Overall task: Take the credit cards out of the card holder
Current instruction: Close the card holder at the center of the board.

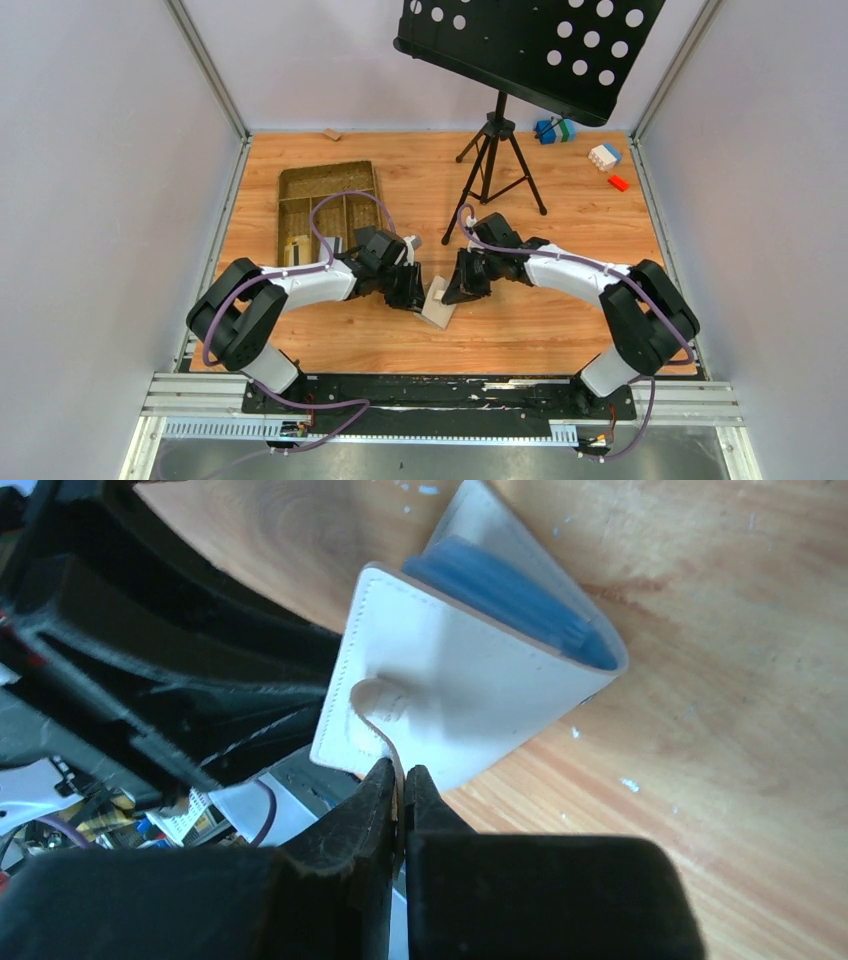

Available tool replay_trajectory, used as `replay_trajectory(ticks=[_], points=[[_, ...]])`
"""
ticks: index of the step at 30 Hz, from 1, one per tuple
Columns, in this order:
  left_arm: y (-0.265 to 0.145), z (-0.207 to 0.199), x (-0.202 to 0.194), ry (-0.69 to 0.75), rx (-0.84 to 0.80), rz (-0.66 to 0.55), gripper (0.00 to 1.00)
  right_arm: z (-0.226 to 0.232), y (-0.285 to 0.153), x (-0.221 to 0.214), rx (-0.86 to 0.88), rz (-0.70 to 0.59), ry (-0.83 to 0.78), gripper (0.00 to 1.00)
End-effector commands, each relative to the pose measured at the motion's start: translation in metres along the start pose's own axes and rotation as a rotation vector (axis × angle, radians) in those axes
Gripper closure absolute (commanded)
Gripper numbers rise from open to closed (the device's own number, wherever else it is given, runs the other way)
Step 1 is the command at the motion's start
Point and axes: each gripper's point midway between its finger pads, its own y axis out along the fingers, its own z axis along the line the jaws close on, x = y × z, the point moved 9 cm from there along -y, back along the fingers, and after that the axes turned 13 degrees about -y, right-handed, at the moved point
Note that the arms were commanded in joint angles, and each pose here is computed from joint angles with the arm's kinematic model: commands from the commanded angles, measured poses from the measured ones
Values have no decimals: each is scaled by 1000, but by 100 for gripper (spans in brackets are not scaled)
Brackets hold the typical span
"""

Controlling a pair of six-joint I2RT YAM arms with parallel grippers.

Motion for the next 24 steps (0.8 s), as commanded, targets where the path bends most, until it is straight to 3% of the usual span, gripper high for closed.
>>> replay_trajectory(ticks=[1,18,24], points=[[-1,-17,11,36,-45,-38,69,-9,16,10,-4,-31,-38,100],[6,-40,8,65,-80,-8,70,-34,52,-13,-212,57,11,100],[-12,-27,3,57,103,-16,70,-13,27,4,-174,-10,-59,100]])
